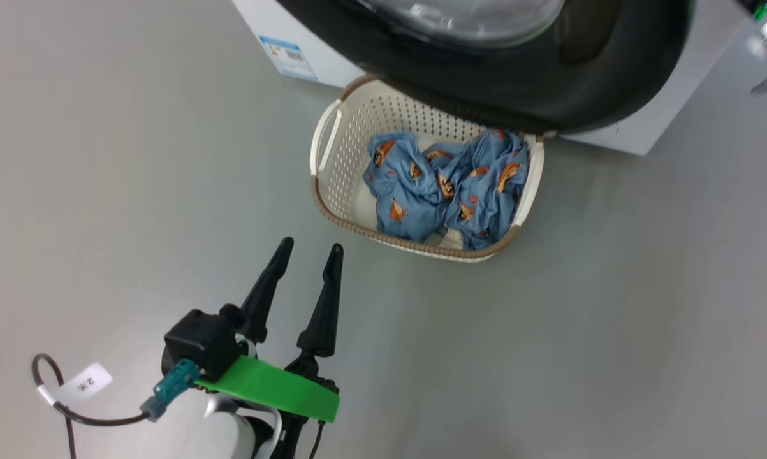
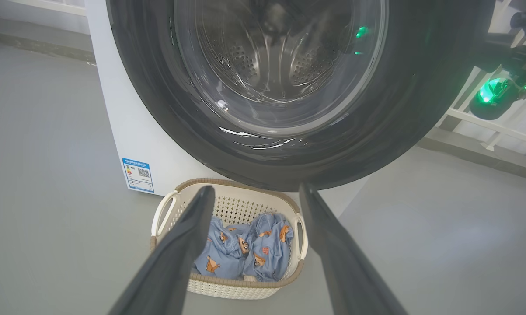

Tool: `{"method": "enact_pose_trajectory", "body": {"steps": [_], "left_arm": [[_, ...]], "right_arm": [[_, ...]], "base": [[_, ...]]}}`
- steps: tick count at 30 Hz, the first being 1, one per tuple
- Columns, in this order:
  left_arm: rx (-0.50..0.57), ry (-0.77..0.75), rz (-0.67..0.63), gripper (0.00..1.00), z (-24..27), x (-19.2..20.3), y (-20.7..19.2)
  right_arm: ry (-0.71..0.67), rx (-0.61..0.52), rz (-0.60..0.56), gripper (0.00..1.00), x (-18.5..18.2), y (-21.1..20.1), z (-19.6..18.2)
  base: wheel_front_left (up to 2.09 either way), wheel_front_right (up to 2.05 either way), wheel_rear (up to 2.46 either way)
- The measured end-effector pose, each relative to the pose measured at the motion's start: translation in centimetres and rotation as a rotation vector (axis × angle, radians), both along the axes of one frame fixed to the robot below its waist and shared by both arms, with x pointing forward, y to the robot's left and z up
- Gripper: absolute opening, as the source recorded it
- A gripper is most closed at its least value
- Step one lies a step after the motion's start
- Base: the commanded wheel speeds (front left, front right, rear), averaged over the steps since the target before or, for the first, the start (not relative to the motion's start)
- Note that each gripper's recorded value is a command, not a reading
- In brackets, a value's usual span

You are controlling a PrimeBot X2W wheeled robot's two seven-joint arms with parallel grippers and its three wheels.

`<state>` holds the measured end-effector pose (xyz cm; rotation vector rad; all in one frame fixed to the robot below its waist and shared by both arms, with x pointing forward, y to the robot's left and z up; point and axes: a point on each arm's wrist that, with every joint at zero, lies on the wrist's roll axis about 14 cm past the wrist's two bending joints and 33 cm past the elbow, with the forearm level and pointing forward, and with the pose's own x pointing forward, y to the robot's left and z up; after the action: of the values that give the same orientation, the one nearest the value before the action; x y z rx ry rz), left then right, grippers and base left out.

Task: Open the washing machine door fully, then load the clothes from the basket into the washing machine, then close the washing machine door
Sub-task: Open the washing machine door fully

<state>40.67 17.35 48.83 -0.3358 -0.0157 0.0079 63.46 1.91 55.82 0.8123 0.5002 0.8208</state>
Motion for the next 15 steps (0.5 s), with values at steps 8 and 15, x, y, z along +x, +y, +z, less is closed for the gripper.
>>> {"method": "enact_pose_trajectory", "body": {"steps": [8, 15], "left_arm": [[0.005, -0.009, 0.013, 1.00, 0.5, -1.7, 0.3], [0.005, -0.033, 0.026, 1.00, 1.3, -3.1, 0.8]], "right_arm": [[0.019, -0.030, 0.084, 0.00, -4.9, 1.6, -0.4], [0.050, -0.033, 0.182, 0.00, -10.0, 4.3, -0.9]], "base": [[0.00, 0.00, 0.00], [0.00, 0.00, 0.00]]}}
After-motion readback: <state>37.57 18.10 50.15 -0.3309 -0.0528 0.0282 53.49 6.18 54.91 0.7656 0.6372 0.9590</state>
